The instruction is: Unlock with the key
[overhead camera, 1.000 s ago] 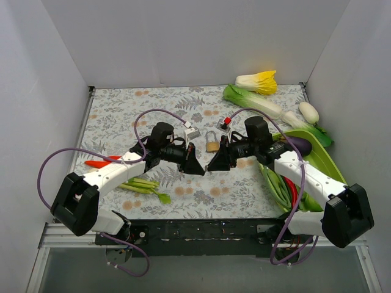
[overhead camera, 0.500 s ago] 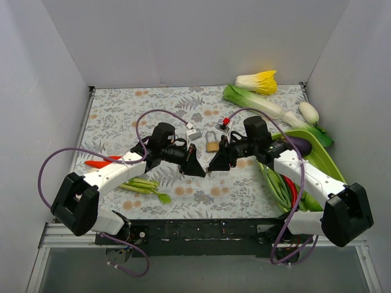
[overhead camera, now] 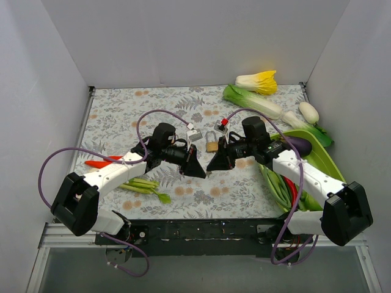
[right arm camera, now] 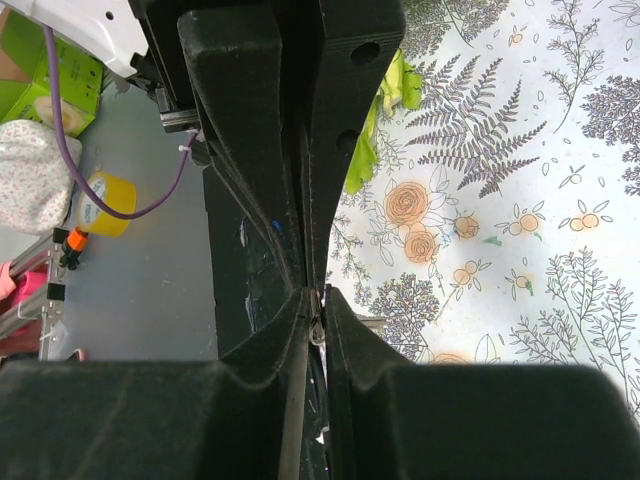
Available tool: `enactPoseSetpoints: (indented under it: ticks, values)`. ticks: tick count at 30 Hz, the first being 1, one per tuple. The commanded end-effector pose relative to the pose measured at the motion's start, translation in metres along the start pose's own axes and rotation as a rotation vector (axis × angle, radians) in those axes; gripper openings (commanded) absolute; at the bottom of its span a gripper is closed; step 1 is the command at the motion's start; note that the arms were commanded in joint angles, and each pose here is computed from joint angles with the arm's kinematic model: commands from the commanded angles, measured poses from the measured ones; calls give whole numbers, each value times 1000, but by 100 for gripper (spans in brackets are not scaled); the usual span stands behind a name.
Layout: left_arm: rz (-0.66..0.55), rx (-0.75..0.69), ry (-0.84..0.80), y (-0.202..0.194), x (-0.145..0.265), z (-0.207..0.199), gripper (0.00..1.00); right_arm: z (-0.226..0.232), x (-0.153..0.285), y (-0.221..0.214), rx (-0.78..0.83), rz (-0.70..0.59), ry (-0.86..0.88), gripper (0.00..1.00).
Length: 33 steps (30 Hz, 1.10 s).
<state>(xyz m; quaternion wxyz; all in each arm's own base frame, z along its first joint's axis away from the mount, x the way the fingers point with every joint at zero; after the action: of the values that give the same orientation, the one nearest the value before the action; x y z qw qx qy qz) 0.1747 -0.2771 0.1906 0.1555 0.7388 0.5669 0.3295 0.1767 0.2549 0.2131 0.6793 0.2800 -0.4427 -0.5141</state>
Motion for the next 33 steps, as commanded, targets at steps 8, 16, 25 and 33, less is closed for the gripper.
enactPoseSetpoints:
  ticks: [8,16,25,33]
  values:
    - [-22,-56,-10,13,2,-9,0,5,-3,-3,7,6,84,1]
    - [-113,-47,80,30,6,-8,40,3,-2,5,10,-64,10,1]
    - [-467,-9,108,56,32,-30,88,5,5,27,4,-311,-87,1]
    - [-786,161,32,65,51,-39,86,9,19,54,40,-551,-157,1]
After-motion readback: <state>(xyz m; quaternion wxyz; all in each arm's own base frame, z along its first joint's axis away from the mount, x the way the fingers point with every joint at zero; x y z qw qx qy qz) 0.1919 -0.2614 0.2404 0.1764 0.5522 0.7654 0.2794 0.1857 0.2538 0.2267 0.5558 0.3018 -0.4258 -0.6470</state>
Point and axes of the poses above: each gripper's point midway between its finger pads, its own x axis back along the fingers, its own z axis along the line the jaws close on, y = z × x, the point moved 4 cm from there along x, back along the fingers, and after that the axes turned 8 degrees about x, right-handed, at the moved point
